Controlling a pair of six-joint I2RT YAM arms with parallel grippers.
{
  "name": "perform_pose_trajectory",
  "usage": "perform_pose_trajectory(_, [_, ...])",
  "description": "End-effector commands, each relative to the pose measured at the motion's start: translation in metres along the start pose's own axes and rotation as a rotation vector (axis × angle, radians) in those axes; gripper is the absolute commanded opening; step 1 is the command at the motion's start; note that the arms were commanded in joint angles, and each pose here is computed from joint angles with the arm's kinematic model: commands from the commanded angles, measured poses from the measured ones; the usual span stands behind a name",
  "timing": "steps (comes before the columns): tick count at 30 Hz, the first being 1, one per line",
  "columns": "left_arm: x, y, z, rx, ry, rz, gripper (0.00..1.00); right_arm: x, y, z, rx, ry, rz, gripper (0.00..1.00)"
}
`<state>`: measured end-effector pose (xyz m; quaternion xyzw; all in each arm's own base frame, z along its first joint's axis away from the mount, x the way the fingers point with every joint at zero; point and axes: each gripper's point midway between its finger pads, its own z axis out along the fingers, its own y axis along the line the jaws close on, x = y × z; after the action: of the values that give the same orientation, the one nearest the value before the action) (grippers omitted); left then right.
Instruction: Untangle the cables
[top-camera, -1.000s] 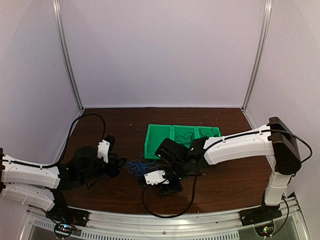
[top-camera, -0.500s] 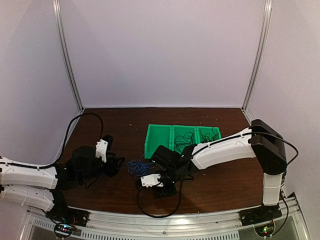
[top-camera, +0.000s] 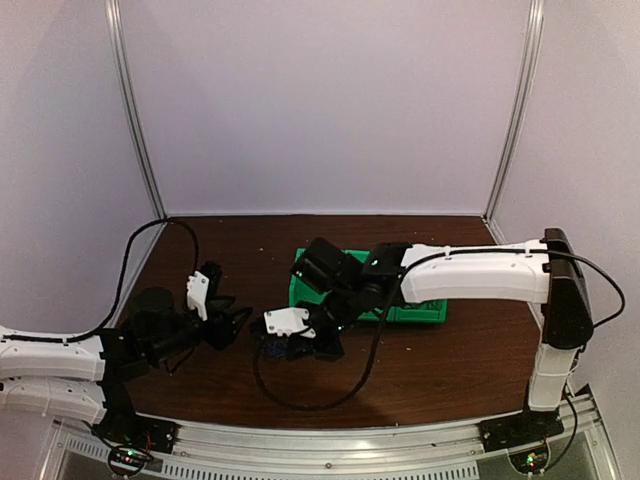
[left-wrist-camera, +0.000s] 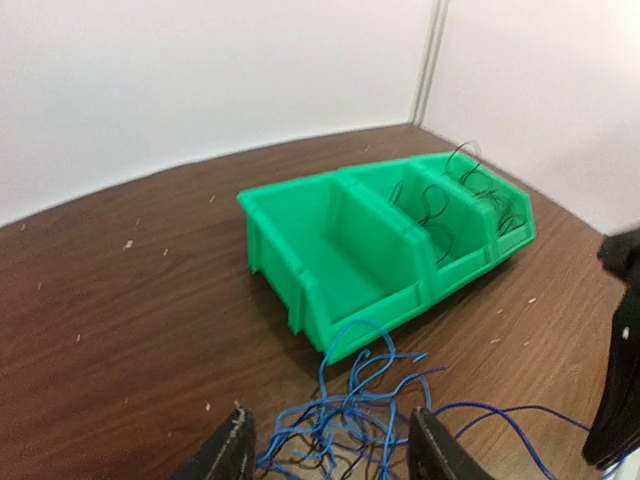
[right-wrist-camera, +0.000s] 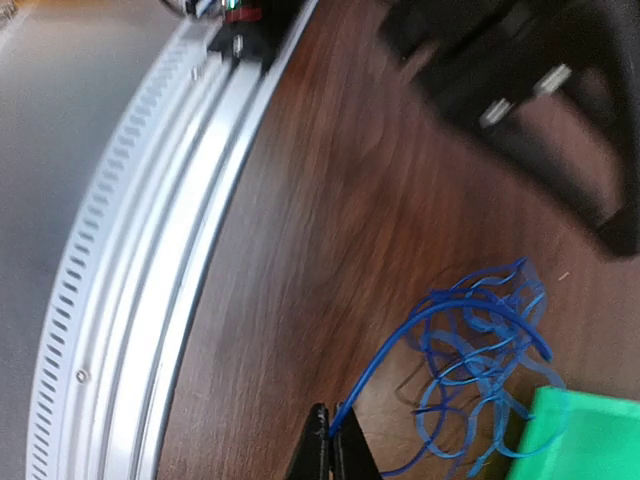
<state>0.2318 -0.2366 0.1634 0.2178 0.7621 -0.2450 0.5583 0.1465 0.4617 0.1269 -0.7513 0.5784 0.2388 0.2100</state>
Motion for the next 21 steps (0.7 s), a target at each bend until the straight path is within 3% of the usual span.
perform_pose_trajectory(1, [-0.056,-0.044,-0.026,0.24,-0.241,0.087,0.53,-0.073,-0.003,-0.095,0.035,-0.183,-0.077,0.0])
perform_pose_trajectory(5, [-0.091,-0.069,-0.048,0.308,-0.336,0.166,0.53,-0.101,-0.019,-0.132,0.093,-0.25,-0.088,0.0])
perform_pose_trajectory(8, [-0.107,-0.083,-0.054,0.33,-0.331,0.225,0.53,-0.121,-0.033,-0.158,0.152,-0.299,-0.108,0.0])
perform_pose_trajectory(13, [-0.109,-0.089,-0.049,0.338,-0.29,0.26,0.53,-0.154,-0.049,-0.2,0.259,-0.39,-0.152,0.0])
perform_pose_trajectory(17, [-0.102,-0.098,-0.044,0.387,-0.288,0.259,0.53,-0.162,-0.054,-0.21,0.293,-0.412,-0.158,0.0])
perform_pose_trajectory(21, [-0.102,-0.078,-0.021,0.242,-0.288,0.206,0.51,-0.165,-0.051,-0.21,0.276,-0.429,-0.153,0.0])
